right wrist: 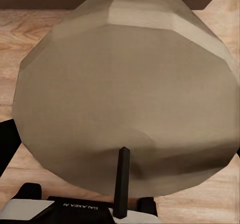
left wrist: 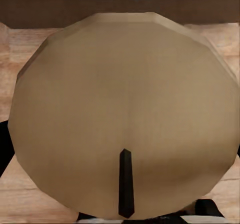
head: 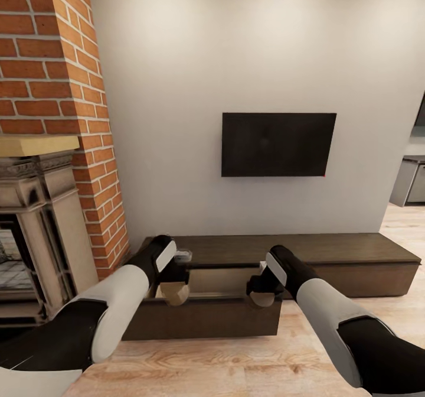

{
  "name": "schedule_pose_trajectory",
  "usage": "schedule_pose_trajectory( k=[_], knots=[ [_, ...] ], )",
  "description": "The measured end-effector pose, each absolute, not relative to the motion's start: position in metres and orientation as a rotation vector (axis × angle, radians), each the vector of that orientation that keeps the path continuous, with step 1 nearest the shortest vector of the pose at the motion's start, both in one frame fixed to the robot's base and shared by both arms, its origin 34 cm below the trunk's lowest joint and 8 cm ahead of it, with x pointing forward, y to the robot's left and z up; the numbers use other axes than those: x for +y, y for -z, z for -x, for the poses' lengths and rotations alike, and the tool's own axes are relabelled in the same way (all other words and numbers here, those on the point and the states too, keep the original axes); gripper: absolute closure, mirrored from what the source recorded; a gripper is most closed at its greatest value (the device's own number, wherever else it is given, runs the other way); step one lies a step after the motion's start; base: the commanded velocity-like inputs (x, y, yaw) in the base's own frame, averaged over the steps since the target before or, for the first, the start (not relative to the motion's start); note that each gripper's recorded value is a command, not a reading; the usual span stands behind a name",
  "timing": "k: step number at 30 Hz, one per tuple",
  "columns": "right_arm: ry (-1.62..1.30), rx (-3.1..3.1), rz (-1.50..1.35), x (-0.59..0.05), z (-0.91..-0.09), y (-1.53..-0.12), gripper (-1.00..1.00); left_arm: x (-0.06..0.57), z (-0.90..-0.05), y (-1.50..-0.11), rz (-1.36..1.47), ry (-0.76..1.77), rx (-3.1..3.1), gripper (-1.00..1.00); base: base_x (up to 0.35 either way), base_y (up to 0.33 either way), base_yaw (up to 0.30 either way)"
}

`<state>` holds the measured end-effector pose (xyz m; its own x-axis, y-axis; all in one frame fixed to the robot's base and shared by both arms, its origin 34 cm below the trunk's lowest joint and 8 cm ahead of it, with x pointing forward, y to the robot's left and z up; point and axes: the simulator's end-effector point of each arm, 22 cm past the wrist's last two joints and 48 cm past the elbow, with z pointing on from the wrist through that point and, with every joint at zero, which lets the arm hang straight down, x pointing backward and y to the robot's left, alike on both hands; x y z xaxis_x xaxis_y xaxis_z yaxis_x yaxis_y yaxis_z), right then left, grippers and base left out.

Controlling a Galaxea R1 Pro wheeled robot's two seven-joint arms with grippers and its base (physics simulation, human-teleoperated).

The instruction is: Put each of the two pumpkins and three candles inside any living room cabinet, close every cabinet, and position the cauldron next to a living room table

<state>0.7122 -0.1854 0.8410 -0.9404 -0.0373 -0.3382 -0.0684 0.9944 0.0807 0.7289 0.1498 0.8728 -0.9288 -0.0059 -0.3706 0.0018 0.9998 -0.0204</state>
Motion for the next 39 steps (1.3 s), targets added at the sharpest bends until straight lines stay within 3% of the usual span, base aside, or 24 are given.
schedule_pose_trajectory(
  k=[12,28,39],
  knots=[
    [-0.027,2.794,0.174,-0.188,-0.71,-0.839,1.0,0.138,-0.729,-0.833,0.061,0.112,2.698,1.0,0.022,0.007,0.0],
    [-0.023,2.806,0.177,-0.188,-0.706,-0.834,1.0,0.136,-0.73,-0.834,0.059,0.126,2.684,1.0,0.299,0.109,0.0],
    [-0.024,2.808,0.176,-0.188,-0.706,-0.833,1.0,0.136,-0.73,-0.833,0.06,0.127,2.688,1.0,0.233,-0.216,0.126]
  ],
)
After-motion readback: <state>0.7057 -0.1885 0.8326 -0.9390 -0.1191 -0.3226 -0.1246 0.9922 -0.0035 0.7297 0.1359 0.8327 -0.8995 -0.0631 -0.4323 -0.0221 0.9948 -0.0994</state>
